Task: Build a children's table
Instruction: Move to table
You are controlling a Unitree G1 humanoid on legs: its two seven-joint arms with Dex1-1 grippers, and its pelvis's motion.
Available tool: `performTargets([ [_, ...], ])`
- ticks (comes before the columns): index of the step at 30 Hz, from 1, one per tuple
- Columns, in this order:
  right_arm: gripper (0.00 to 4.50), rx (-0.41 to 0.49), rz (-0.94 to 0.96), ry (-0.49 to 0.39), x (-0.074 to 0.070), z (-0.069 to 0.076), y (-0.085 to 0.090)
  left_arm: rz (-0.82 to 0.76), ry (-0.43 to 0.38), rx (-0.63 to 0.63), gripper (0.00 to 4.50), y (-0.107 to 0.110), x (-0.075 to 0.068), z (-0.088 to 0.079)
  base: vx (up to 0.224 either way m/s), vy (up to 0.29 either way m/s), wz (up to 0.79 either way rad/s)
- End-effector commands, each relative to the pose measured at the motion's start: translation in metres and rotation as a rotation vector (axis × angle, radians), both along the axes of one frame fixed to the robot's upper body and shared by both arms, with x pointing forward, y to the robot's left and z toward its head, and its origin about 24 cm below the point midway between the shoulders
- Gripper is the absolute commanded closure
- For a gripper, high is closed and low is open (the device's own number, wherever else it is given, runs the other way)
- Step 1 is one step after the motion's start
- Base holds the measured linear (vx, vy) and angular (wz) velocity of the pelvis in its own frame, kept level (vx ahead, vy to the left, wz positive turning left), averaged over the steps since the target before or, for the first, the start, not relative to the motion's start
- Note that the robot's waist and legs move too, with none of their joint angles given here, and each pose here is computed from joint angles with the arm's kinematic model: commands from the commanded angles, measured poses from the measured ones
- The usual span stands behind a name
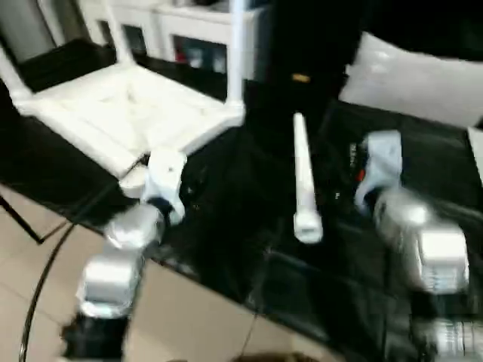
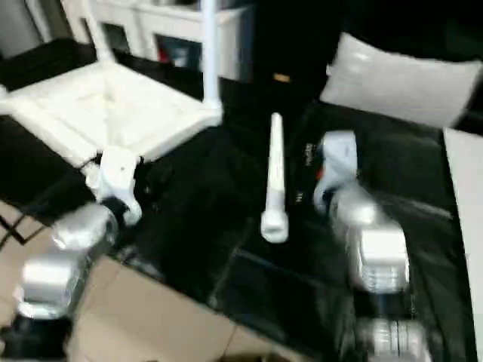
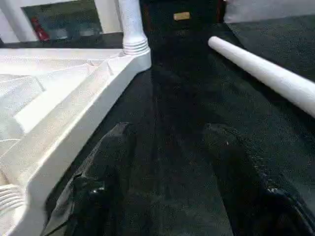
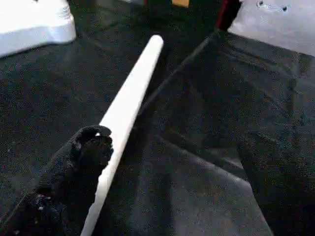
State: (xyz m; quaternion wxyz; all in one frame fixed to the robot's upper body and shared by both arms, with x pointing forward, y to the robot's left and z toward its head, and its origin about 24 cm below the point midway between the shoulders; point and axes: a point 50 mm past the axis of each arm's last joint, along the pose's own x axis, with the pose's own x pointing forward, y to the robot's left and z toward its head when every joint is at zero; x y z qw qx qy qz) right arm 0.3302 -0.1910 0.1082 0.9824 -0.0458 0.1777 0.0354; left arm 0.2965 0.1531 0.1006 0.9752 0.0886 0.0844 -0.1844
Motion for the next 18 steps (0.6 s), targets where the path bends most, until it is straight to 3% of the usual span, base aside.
performTargets([
  [1, 0.0, -0.01, 0.019, 0.066, 0.009, -0.001, 0.002, -0.077, 0.044, 0.008, 1.61, -0.001, 0.0, 0.0, -0.102, 0.066, -0.03],
  [8, 0.0, 0.011, 0.0, 0.153, 0.026, 0.002, -0.009, -0.188, 0.101, 0.022, 0.88, -0.003, -0.005, 0.001, -0.071, 0.074, -0.03],
  [18, 0.0, 0.074, -0.001, 0.281, 0.038, -0.011, -0.014, -0.289, 0.17, 0.03, 0.26, -0.011, -0.012, 0.0, -0.037, 0.001, -0.05],
])
